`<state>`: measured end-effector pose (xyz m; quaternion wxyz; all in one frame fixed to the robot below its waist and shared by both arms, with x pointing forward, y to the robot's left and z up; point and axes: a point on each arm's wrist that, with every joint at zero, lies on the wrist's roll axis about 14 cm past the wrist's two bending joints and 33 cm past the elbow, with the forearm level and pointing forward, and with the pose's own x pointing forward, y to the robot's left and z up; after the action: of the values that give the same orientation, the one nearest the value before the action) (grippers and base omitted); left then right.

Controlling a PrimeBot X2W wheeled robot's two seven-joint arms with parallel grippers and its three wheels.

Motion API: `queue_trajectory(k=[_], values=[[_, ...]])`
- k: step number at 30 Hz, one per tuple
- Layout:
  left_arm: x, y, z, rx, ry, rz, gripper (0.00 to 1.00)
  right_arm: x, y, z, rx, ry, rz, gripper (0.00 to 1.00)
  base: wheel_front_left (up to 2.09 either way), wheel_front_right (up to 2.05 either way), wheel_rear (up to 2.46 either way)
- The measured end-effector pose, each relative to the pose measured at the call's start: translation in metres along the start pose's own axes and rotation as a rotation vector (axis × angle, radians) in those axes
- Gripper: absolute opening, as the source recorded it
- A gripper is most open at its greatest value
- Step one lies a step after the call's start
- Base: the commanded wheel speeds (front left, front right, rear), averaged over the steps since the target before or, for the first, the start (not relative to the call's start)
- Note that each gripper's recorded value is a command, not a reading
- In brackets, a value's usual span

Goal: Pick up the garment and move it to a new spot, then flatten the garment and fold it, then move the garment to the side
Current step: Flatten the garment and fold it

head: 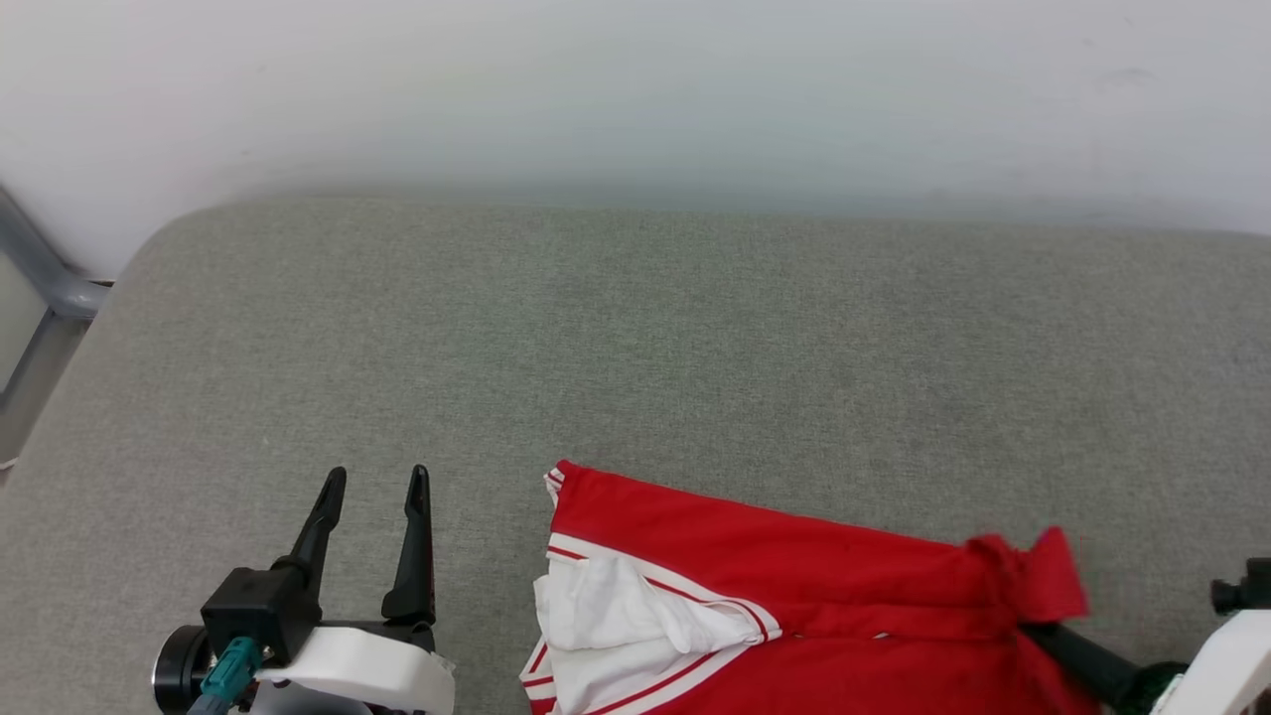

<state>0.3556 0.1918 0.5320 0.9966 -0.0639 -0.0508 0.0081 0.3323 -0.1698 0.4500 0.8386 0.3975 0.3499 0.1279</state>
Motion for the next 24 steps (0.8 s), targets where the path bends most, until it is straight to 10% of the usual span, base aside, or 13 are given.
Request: queue_trajectory(k=[14, 24], values=[[-0.002, 0.007, 0.005, -0.004, -0.007, 0.019, 1.0, 0.061, 0.117, -0.046, 0.146, 0.183, 0.425, 0.0, 0.0, 0.0, 0.0], [0.004, 0.014, -0.008, -0.021, 0.024, 0.055, 1.0, 0.113, 0.16, -0.092, 0.098, 0.31, 0.483, 0.0, 0.0, 0.0, 0.0]])
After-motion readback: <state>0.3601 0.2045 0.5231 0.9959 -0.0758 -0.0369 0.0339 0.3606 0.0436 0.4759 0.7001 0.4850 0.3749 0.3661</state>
